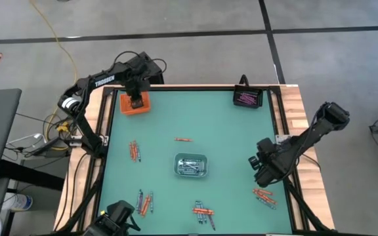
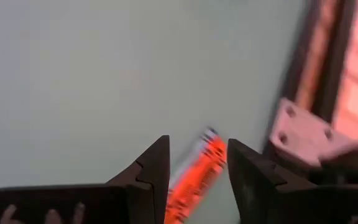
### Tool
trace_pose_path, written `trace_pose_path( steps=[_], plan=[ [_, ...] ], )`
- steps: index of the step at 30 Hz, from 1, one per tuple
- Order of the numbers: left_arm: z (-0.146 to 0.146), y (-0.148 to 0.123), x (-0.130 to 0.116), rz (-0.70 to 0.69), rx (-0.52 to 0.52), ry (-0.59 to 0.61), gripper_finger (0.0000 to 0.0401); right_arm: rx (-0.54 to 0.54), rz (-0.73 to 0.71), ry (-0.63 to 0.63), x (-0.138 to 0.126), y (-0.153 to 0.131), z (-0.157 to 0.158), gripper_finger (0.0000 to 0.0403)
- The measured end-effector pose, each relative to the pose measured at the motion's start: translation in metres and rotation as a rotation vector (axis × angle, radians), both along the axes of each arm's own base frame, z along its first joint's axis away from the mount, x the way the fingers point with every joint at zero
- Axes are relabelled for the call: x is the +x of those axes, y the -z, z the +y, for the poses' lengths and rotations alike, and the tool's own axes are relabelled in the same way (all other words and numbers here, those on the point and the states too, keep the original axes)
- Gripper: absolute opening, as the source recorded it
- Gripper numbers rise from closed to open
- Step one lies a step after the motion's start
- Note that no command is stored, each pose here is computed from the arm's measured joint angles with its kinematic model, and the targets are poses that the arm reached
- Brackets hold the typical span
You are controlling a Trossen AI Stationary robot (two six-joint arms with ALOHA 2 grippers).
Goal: Sort crayons
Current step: Put the orange crayon into the orange bin
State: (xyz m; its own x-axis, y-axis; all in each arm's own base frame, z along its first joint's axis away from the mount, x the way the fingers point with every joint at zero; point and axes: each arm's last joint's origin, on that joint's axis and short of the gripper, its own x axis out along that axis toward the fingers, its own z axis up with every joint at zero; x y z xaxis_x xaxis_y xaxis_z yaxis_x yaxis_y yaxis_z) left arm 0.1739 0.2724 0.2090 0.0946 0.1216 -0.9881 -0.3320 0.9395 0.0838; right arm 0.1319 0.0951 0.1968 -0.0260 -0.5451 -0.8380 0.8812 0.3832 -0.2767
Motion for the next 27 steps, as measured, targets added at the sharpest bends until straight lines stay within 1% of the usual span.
trace_pose_path(
  steps=[2, 3, 8, 12, 16, 21, 24, 27],
  plan=[
    [0.000, 0.000, 0.000, 0.001, 0.001, -0.011, 0.0109, 0.013, 0.016, 0.057, -0.005, 0.010, -0.003, 0.0152],
    [0.000, 0.000, 0.000, 0.000, 0.001, -0.018, 0.0115, 0.018, 0.017, 0.068, -0.005, 0.011, -0.003, 0.0152],
    [-0.002, 0.000, 0.004, -0.008, -0.004, -0.041, 0.0141, -0.014, 0.000, 0.093, -0.002, 0.009, -0.008, 0.0152],
    [-0.008, 0.000, 0.010, -0.010, -0.017, -0.049, 0.0150, -0.004, -0.002, 0.127, 0.003, 0.010, -0.013, 0.0152],
    [-0.015, 0.000, 0.020, 0.005, -0.013, -0.039, 0.0151, 0.066, 0.007, 0.148, 0.010, 0.012, -0.015, 0.0152],
    [-0.026, 0.000, 0.034, 0.028, 0.018, -0.026, 0.0151, 0.140, -0.059, 0.150, 0.018, 0.016, -0.012, 0.0152],
    [-0.035, -0.004, 0.048, 0.015, 0.030, 0.000, 0.0151, 0.170, -0.070, 0.154, 0.021, 0.018, -0.008, 0.0152],
    [-0.047, -0.006, 0.064, -0.004, 0.046, 0.047, 0.0151, 0.198, -0.040, 0.171, 0.024, 0.026, -0.003, 0.0152]
  ],
)
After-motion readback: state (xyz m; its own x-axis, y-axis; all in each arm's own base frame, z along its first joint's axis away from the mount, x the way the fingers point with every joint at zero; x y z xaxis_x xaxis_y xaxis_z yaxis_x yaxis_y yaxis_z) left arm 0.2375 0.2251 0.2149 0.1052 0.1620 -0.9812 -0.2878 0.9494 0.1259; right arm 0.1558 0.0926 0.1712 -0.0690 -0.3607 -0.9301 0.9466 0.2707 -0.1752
